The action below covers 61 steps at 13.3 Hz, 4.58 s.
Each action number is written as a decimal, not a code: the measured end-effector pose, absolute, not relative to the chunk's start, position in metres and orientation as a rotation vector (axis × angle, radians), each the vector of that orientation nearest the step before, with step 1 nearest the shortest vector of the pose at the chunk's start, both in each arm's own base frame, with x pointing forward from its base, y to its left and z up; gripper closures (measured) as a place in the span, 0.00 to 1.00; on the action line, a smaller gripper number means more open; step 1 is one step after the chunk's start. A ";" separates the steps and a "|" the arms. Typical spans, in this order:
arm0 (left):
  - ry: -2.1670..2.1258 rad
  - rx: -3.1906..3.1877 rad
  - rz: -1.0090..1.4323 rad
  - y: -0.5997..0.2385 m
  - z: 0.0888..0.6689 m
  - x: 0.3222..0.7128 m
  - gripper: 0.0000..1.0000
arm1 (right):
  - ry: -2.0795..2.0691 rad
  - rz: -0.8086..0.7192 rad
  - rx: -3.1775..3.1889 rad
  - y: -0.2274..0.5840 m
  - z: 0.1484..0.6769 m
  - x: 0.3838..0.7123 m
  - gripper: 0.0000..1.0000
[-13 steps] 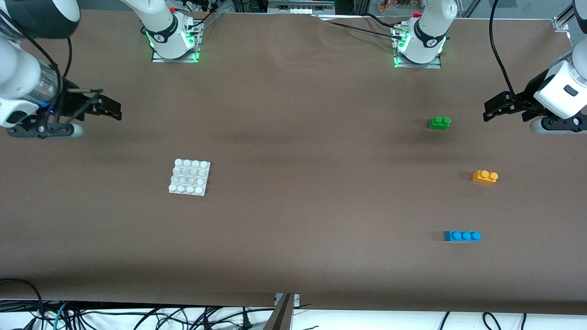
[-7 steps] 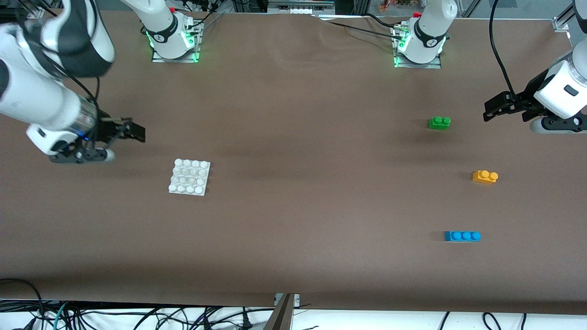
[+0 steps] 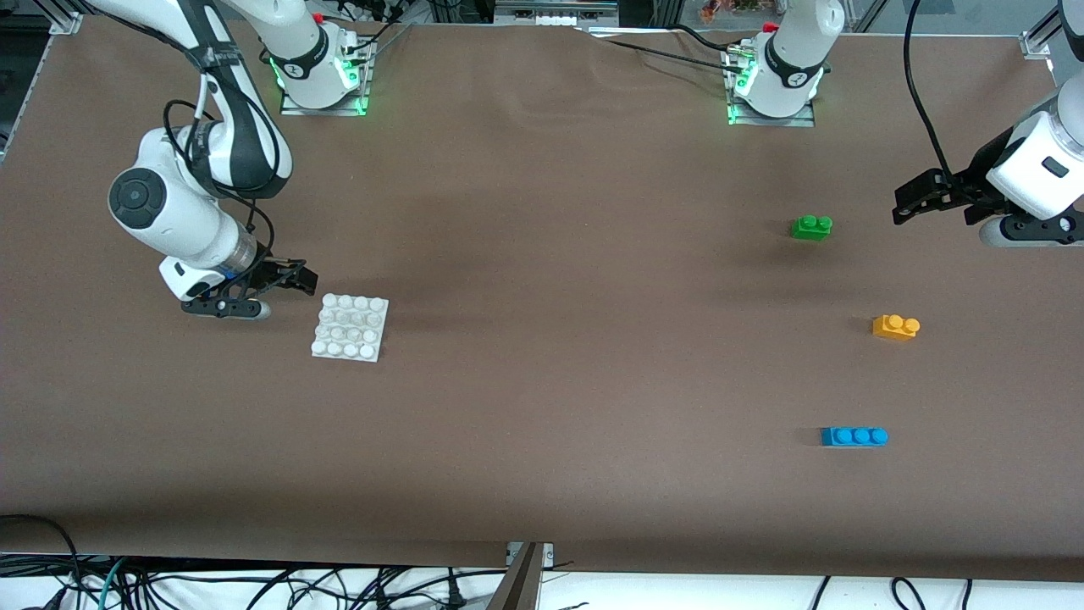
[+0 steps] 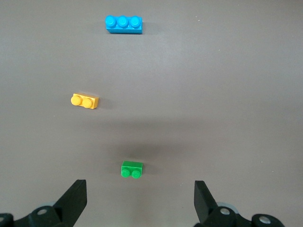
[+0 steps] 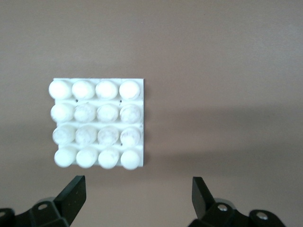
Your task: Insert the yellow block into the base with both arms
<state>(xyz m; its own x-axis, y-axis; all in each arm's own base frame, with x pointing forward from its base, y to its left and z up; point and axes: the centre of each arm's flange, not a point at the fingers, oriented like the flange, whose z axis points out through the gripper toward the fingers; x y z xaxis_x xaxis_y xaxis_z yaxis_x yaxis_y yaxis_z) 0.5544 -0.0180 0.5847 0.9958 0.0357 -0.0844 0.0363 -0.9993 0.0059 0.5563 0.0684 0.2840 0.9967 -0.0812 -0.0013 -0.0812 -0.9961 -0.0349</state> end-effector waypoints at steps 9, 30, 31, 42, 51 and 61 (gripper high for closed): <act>0.056 3.131 -0.133 -0.018 0.585 0.554 0.00 | 0.166 -0.150 -3.077 0.087 0.192 0.563 0.00; 0.076 3.130 -0.138 -0.011 0.584 0.554 0.00 | 0.186 -0.289 -2.950 0.264 0.179 0.535 0.38; 0.096 3.128 -0.141 -0.004 0.583 0.555 0.00 | 0.206 -0.287 -2.937 0.282 0.179 0.531 0.37; 0.079 3.128 -0.151 -0.010 0.580 0.557 0.00 | 0.063 -0.309 -2.888 0.400 0.174 0.500 0.37; 0.086 3.128 -0.150 -0.007 0.580 0.557 0.00 | -0.047 -0.384 -2.851 0.493 0.172 0.470 0.37; 0.087 3.128 -0.150 -0.007 0.580 0.557 0.00 | 0.078 -0.386 -2.796 0.536 0.170 0.470 0.36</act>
<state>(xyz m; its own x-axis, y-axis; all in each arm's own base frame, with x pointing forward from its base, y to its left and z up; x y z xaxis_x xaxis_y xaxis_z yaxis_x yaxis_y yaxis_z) 0.5571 -0.0067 0.5798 0.9939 0.0553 -0.0957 0.0561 -0.9984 0.0066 0.4698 0.5364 0.1702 0.9620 -0.0962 0.2556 -0.0105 -0.9482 -0.3174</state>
